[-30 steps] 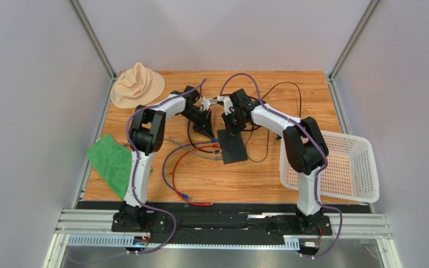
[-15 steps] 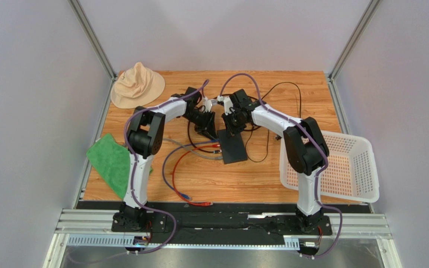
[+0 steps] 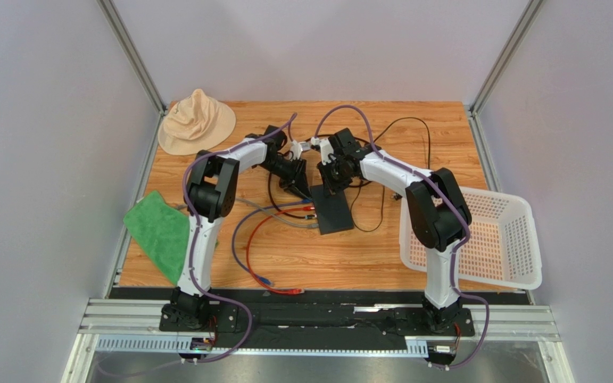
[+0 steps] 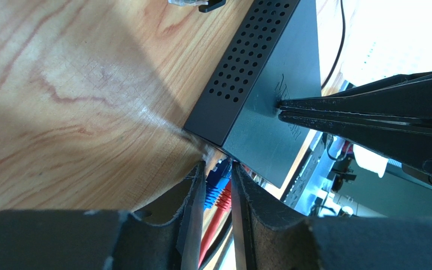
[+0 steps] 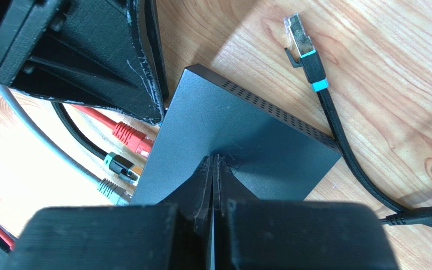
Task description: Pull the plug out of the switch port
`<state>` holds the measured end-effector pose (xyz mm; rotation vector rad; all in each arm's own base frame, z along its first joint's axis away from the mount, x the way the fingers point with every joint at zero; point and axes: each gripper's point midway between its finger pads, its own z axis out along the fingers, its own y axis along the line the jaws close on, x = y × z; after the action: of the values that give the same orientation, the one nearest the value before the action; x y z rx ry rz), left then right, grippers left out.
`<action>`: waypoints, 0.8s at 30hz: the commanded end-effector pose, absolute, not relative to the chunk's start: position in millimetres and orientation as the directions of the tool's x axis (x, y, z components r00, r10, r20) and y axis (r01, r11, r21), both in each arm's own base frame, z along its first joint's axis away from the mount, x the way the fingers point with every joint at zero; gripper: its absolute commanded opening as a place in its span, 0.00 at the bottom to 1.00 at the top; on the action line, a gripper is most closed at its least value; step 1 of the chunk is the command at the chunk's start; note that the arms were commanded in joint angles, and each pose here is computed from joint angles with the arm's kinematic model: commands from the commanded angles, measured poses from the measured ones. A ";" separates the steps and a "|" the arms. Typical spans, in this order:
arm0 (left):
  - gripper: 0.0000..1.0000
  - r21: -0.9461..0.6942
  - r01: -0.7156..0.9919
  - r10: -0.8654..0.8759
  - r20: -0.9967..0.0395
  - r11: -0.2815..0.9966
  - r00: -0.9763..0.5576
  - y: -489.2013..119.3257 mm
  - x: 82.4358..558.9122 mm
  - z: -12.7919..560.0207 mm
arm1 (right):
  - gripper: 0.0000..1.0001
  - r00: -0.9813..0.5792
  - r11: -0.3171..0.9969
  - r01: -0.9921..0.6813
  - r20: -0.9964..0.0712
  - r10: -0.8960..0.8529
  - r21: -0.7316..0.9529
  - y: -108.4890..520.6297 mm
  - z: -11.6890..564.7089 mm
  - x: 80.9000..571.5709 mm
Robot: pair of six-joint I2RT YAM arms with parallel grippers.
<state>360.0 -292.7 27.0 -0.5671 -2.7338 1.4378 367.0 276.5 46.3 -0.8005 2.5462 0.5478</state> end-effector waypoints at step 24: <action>0.00 -0.715 0.398 0.422 -0.159 0.575 -0.893 -295.6 340.8 20.7 | 0.00 -0.782 0.770 -0.599 -0.366 -0.504 0.219 265.9 8.0 340.0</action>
<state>361.4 -293.9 29.3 -0.6436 -2.7890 1.3486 367.2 276.6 46.2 -0.8016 2.5468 0.5390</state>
